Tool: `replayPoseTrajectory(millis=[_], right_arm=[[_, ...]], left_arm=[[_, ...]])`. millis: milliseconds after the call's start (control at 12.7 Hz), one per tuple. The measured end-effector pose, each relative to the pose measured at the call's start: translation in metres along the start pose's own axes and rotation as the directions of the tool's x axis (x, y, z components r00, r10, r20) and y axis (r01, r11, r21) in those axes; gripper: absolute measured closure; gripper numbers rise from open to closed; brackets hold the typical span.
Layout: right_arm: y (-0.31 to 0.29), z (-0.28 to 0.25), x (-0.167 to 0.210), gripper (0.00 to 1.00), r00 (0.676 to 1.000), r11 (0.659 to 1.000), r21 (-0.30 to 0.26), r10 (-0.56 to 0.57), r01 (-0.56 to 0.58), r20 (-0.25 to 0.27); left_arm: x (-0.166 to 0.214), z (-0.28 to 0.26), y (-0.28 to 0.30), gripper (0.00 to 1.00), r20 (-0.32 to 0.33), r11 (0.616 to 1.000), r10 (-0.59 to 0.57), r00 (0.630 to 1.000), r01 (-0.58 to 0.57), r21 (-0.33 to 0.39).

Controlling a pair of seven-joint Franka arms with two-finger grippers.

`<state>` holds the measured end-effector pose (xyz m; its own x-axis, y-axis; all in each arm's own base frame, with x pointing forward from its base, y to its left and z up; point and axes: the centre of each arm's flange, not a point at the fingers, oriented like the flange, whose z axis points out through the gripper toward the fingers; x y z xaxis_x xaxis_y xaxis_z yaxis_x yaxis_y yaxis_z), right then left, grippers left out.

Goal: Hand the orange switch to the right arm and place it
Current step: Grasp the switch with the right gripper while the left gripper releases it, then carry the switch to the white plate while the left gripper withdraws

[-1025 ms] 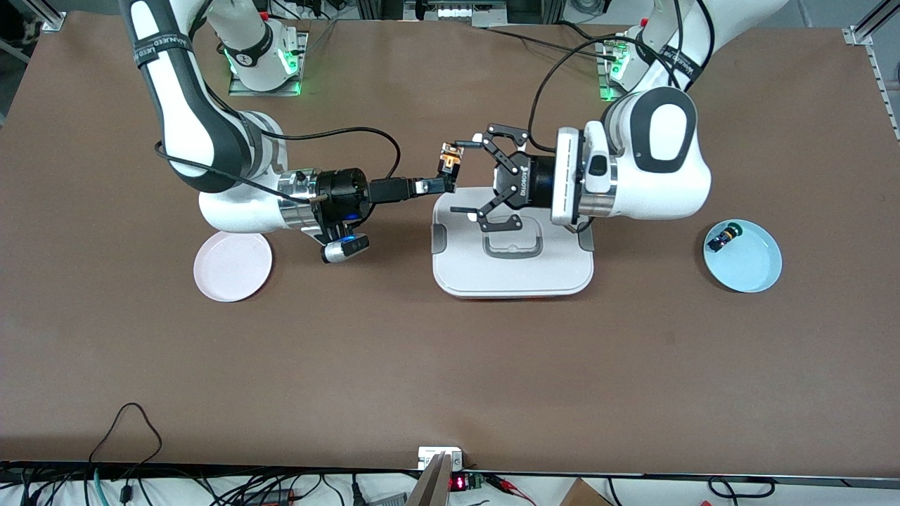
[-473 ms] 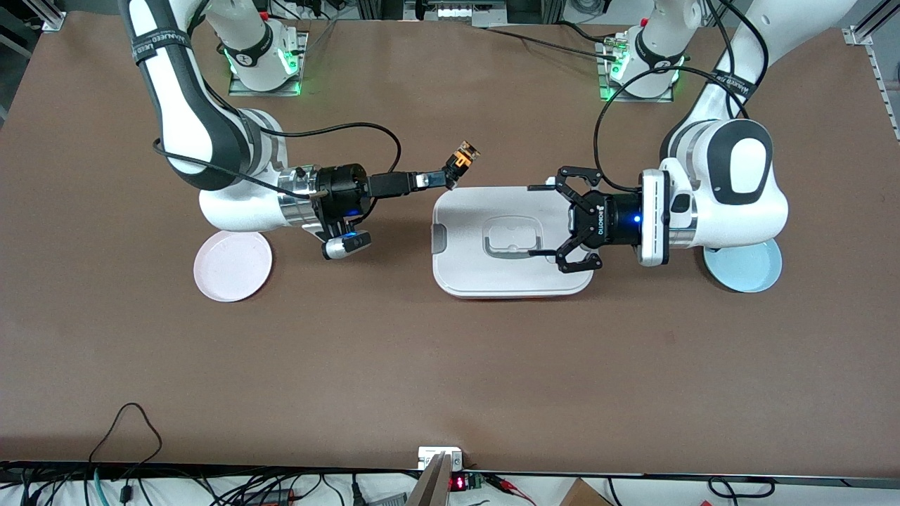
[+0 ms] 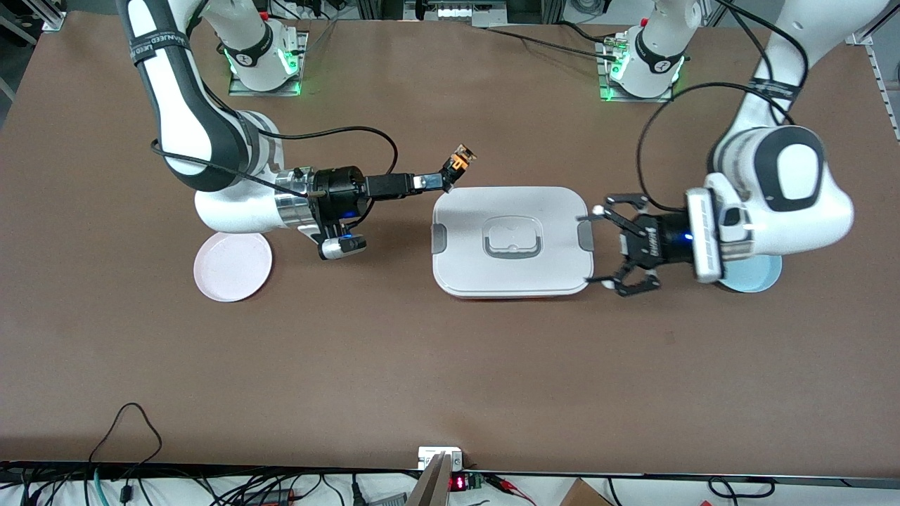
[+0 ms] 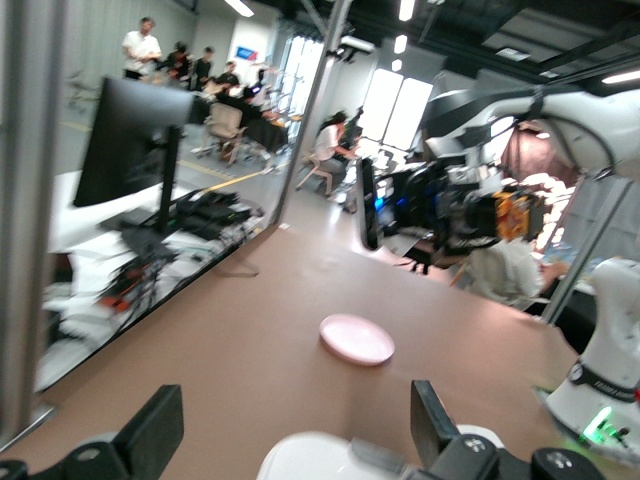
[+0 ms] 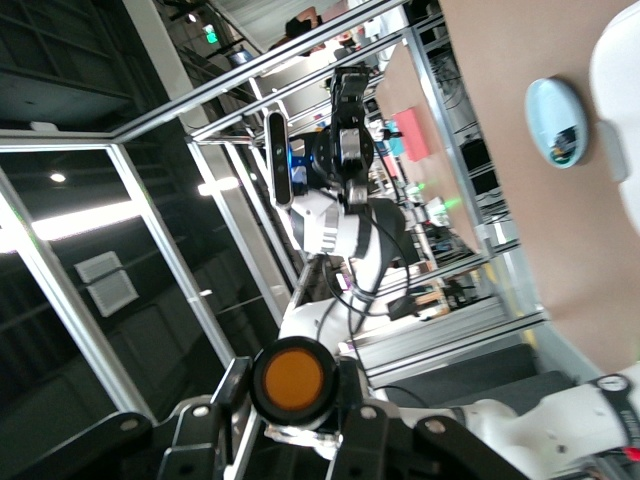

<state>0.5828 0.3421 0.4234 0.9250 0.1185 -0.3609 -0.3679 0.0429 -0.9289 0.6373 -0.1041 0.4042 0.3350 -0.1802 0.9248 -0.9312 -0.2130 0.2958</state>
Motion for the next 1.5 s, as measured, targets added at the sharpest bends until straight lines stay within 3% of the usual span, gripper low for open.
replayPoseTrajectory(millis=[79,158,315,552,710,946,1183,1340,1498], right_arm=[[0.002,-0.010,0.003,0.61,0.999,0.999,-0.040,-0.035,0.034,-0.004],[0.003,-0.022,0.007,0.61,0.998,0.995,-0.082,-0.064,0.063,-0.007],[0.008,-0.047,0.012,0.61,0.995,0.978,-0.184,-0.101,0.100,0.003],[0.015,-0.071,0.013,0.61,0.988,0.944,-0.291,-0.144,0.155,0.059],[0.021,-0.087,0.013,0.61,0.982,0.913,-0.362,-0.164,0.188,0.097],[0.030,-0.115,0.014,0.61,0.968,0.851,-0.465,-0.193,0.245,0.158],[0.040,-0.136,0.013,0.61,0.953,0.774,-0.559,-0.201,0.296,0.226],[0.046,-0.152,0.013,0.61,0.942,0.720,-0.611,-0.204,0.329,0.267],[0.051,-0.171,0.013,0.61,0.925,0.655,-0.657,-0.208,0.373,0.318]], left_arm=[[-0.019,-0.026,-0.010,0.00,0.066,0.999,0.039,0.997,-0.041,0.035],[-0.036,-0.051,-0.019,0.00,0.173,0.991,0.106,0.979,-0.118,0.061],[-0.056,-0.103,-0.036,0.00,0.333,0.965,0.183,0.925,-0.233,0.119],[-0.074,-0.183,-0.045,0.00,0.538,0.941,0.160,0.828,-0.292,0.169],[-0.068,-0.215,-0.046,0.00,0.630,0.930,0.050,0.775,-0.266,0.253],[-0.027,-0.244,-0.040,0.00,0.682,0.893,-0.154,0.715,-0.195,0.406],[0.019,-0.259,-0.026,0.00,0.672,0.833,-0.378,0.637,-0.083,0.547],[0.045,-0.267,-0.015,0.00,0.626,0.761,-0.529,0.572,-0.006,0.649],[0.068,-0.270,-0.001,0.00,0.554,0.662,-0.664,0.503,0.051,0.747]])
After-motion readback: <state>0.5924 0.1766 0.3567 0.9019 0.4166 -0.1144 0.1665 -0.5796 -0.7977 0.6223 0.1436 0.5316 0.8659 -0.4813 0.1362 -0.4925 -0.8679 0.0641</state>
